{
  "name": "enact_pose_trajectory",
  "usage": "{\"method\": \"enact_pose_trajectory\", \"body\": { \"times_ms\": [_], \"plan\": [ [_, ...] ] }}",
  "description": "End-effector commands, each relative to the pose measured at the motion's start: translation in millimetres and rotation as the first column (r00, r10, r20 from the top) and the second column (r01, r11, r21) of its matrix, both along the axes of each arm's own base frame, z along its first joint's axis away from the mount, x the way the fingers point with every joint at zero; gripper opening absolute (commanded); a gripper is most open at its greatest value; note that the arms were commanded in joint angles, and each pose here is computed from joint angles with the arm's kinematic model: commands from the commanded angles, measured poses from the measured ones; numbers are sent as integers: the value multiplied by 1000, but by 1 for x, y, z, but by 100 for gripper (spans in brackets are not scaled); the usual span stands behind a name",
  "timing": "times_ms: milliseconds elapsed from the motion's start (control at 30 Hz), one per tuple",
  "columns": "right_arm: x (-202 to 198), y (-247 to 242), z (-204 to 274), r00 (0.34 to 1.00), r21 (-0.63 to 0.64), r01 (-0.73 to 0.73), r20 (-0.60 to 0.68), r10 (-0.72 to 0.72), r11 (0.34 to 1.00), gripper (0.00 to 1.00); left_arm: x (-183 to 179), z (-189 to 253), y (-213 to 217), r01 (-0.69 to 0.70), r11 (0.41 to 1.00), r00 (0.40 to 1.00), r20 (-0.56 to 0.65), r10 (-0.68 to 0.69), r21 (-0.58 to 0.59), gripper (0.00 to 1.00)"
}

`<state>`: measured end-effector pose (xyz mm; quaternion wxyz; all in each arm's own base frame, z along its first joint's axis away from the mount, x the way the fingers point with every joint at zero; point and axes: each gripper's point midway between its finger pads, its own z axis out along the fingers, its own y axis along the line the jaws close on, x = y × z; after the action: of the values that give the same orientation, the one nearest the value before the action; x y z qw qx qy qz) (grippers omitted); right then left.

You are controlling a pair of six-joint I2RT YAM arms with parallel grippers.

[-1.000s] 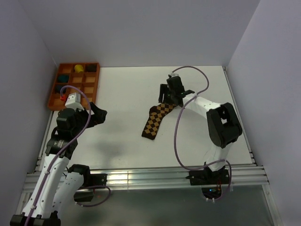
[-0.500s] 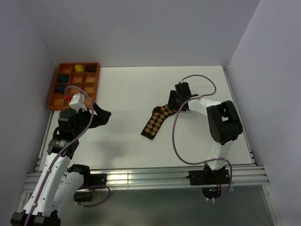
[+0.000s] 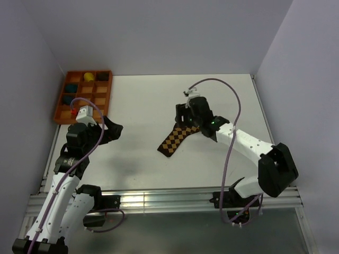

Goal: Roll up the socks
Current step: Roll the sock at the center of the board.

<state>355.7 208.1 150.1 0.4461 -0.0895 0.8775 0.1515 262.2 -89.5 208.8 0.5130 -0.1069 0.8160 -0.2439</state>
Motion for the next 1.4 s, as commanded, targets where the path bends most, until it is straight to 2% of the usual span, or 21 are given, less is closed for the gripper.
{"method": "enact_pose_trajectory", "body": {
  "times_ms": [0,133,233,467,600,1067,1200,1367],
  "plan": [
    [-34,28,-16,982,-139,-181,37,188,974,70,3,0,13,-91,996,996,12,91,4,99],
    [-67,49,-39,947,-192,-314,2,321,930,63,3,-2,20,-117,993,993,10,117,28,99],
    [-87,66,-46,913,-205,-401,-10,408,893,63,3,-1,19,-111,993,994,12,110,32,99],
    [-109,88,-65,864,-280,-493,-50,501,824,62,3,-2,16,-95,995,995,11,94,27,100],
    [-112,94,-74,859,-318,-501,-64,509,805,54,3,-3,16,-94,995,996,6,94,26,100],
    [-122,106,-87,832,-351,-542,-95,547,763,53,3,-4,13,-80,997,997,4,80,20,99],
    [-118,100,-98,849,-387,-516,-109,518,764,52,3,-3,12,-74,997,997,5,74,17,99],
    [-116,90,-102,867,-414,-484,-107,486,771,46,3,-4,12,-75,997,997,2,75,18,99]
  ]
}}
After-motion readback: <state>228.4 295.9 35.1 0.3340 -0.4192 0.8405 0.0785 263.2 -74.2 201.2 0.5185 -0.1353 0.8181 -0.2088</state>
